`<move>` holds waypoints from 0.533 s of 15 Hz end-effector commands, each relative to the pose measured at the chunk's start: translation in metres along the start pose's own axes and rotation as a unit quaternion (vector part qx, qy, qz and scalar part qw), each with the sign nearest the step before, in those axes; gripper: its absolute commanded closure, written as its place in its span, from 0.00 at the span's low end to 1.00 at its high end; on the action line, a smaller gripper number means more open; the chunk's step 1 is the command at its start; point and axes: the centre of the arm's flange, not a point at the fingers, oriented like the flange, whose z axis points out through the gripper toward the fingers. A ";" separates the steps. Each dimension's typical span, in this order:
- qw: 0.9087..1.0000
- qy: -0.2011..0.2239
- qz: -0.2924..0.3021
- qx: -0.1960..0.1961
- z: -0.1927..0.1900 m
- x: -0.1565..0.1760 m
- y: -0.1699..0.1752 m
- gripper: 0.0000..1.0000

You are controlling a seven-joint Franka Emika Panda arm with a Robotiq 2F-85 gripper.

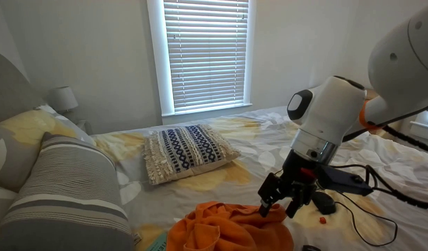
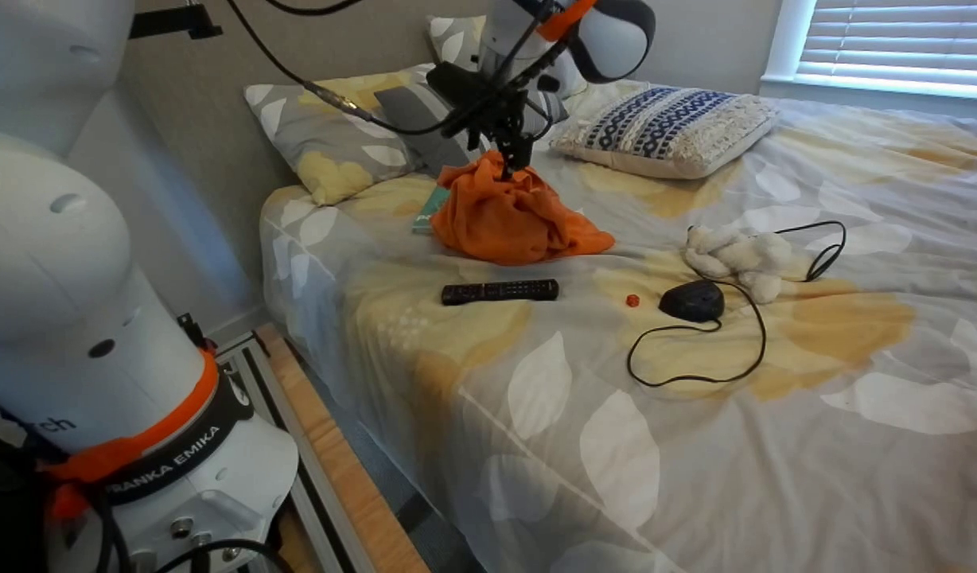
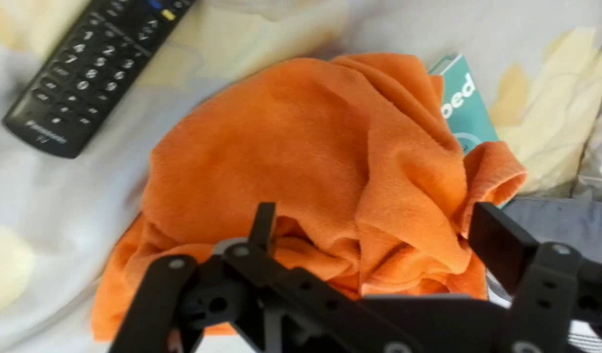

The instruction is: Fold the orange towel on the bed once

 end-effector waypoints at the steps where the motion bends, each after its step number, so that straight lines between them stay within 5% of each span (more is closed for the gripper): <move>1: 0.995 0.007 -0.041 -0.091 -0.057 0.015 -0.024 0.00; 8: 0.960 0.124 -0.131 -0.214 -0.102 -0.003 -0.082 0.00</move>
